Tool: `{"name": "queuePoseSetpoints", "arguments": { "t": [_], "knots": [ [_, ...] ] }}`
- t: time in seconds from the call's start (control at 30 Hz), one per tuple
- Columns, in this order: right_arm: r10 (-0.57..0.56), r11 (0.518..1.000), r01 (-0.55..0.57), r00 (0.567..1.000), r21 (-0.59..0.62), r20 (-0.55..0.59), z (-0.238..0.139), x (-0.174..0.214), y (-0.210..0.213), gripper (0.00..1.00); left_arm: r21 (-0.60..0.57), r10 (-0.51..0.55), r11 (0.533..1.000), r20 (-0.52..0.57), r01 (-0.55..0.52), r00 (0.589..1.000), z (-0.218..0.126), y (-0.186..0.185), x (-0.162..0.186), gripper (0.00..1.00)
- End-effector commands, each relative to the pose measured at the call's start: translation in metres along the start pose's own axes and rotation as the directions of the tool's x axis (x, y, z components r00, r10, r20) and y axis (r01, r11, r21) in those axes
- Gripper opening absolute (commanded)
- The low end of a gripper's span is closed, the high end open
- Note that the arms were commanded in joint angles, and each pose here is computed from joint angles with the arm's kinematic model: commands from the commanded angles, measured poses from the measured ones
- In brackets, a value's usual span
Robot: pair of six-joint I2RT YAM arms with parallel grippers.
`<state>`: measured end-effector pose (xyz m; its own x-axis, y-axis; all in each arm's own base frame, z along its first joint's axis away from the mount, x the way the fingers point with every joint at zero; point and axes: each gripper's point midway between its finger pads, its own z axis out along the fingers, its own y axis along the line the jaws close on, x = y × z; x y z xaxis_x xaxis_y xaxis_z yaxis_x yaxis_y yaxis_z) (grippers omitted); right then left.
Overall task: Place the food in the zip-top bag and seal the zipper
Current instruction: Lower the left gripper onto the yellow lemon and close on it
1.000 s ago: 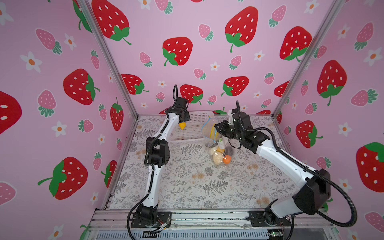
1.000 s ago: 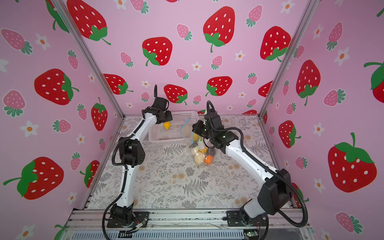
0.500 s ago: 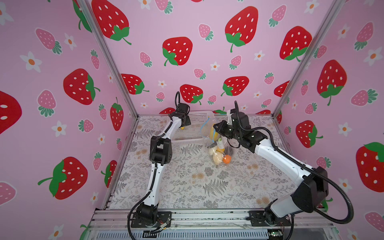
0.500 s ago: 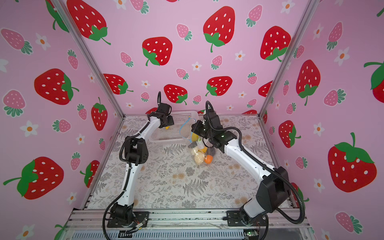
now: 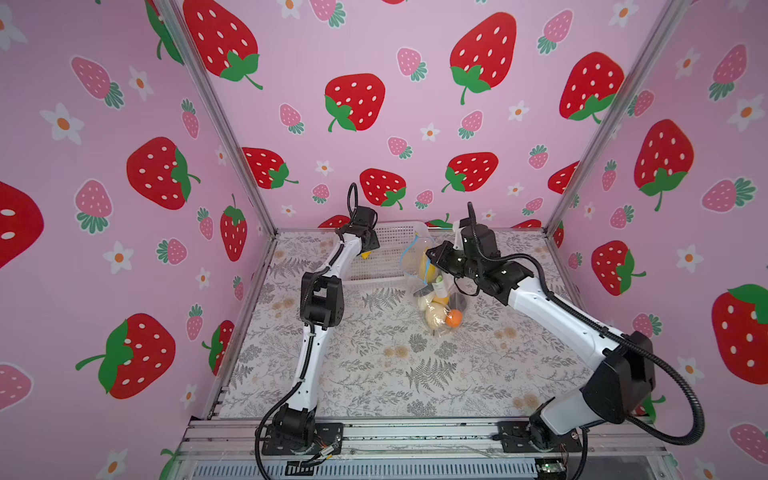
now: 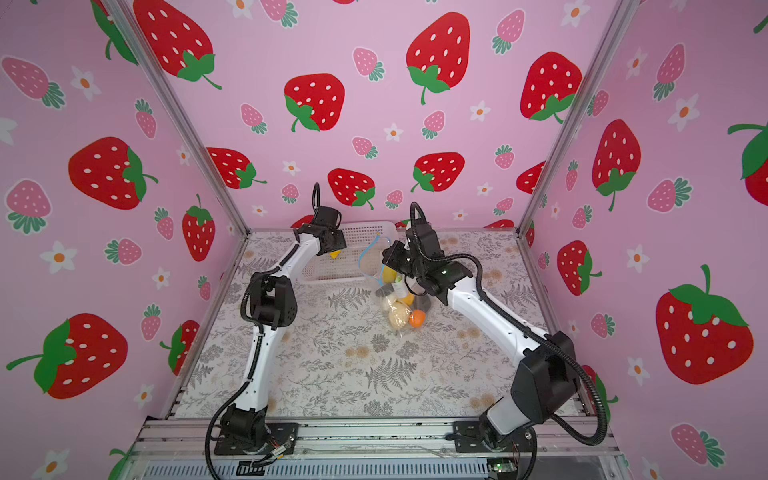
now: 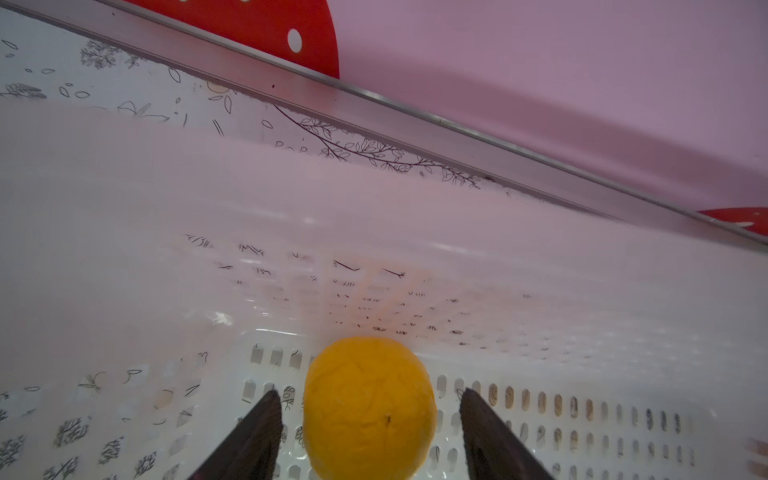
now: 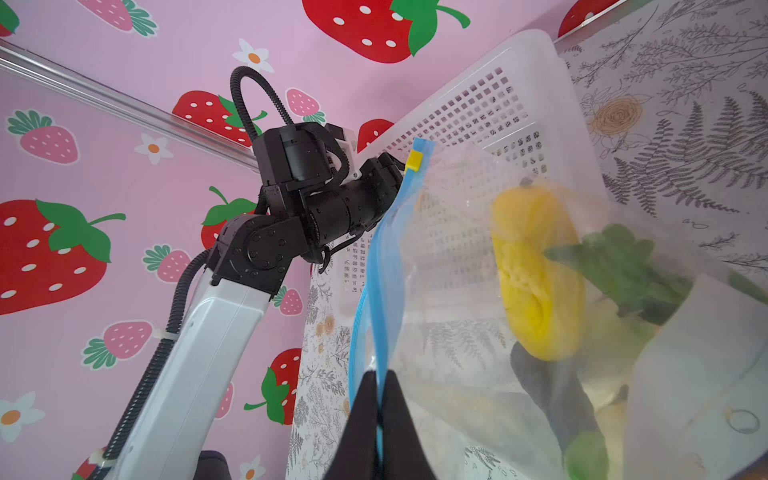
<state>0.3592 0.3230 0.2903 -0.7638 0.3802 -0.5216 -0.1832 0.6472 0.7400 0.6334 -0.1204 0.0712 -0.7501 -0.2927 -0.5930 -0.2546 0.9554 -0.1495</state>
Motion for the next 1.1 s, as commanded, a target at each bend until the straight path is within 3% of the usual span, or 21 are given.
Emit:
{"name": "queuePoseSetpoints", "arguments": {
  "t": [0.0,1.07],
  "knots": [
    [-0.008,1.000,0.009,1.000,-0.018,0.013,0.001,-0.006,0.008,0.08,-0.024,-0.011,1.000,0.031,0.012,0.999,0.003,0.004,-0.009,0.73],
    [-0.010,0.999,0.011,1.000,-0.034,0.019,-0.002,-0.008,0.013,0.08,-0.002,-0.028,1.000,0.003,0.028,1.000,-0.009,0.005,-0.007,0.55]
  ]
}}
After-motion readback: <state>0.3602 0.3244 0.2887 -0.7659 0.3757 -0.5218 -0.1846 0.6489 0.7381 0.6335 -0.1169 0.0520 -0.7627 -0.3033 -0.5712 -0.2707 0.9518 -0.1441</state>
